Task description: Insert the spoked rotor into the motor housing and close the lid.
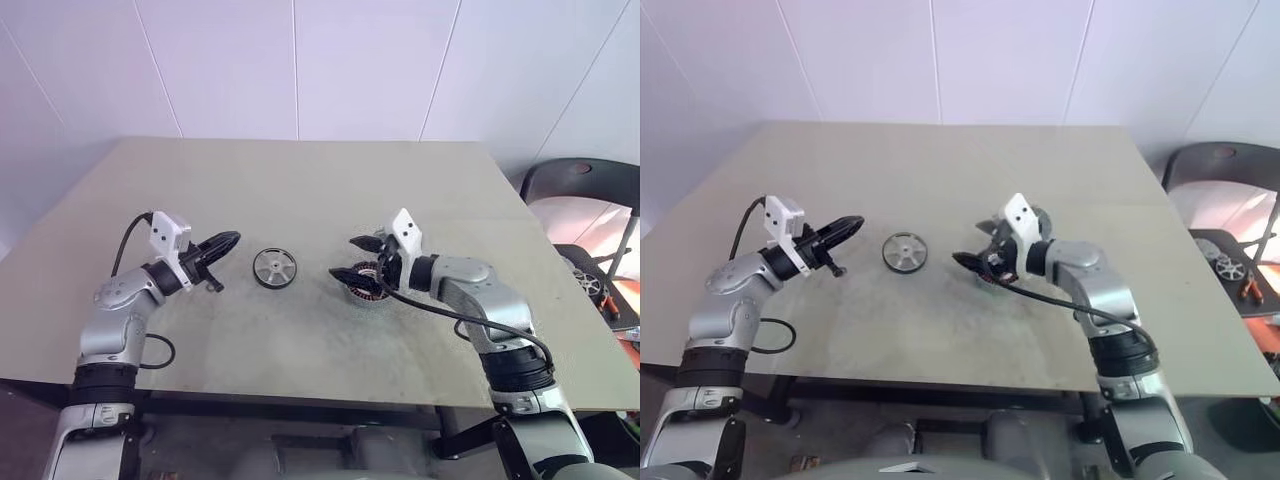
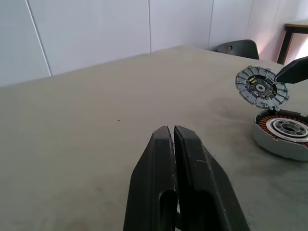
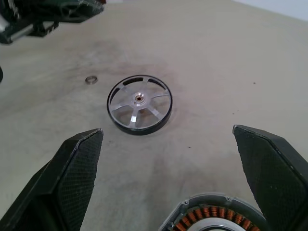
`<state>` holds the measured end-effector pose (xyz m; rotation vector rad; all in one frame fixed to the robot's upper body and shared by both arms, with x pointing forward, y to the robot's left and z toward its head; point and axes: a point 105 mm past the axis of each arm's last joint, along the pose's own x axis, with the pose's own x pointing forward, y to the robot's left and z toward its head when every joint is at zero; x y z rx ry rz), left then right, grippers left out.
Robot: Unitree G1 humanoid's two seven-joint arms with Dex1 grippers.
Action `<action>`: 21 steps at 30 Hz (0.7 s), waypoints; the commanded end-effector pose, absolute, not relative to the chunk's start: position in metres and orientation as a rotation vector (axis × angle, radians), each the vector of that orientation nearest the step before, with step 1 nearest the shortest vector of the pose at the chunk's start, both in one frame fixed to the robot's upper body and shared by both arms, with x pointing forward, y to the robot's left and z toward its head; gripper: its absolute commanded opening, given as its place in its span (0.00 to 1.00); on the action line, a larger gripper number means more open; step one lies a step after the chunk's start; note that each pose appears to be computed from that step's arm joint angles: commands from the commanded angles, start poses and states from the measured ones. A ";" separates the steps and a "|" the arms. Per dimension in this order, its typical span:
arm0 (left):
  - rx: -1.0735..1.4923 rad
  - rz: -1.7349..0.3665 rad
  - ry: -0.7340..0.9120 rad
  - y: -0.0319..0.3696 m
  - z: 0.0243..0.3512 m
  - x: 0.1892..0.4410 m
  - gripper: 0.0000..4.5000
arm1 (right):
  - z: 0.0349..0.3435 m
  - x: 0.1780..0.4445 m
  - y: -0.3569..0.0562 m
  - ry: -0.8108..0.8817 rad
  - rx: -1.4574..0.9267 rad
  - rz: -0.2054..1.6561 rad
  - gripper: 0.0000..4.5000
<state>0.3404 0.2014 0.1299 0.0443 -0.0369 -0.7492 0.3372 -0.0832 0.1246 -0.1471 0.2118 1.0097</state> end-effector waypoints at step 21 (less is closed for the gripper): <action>0.100 -0.708 -0.144 0.220 0.151 0.333 0.04 | 0.143 0.347 -0.043 0.140 -0.165 1.083 1.00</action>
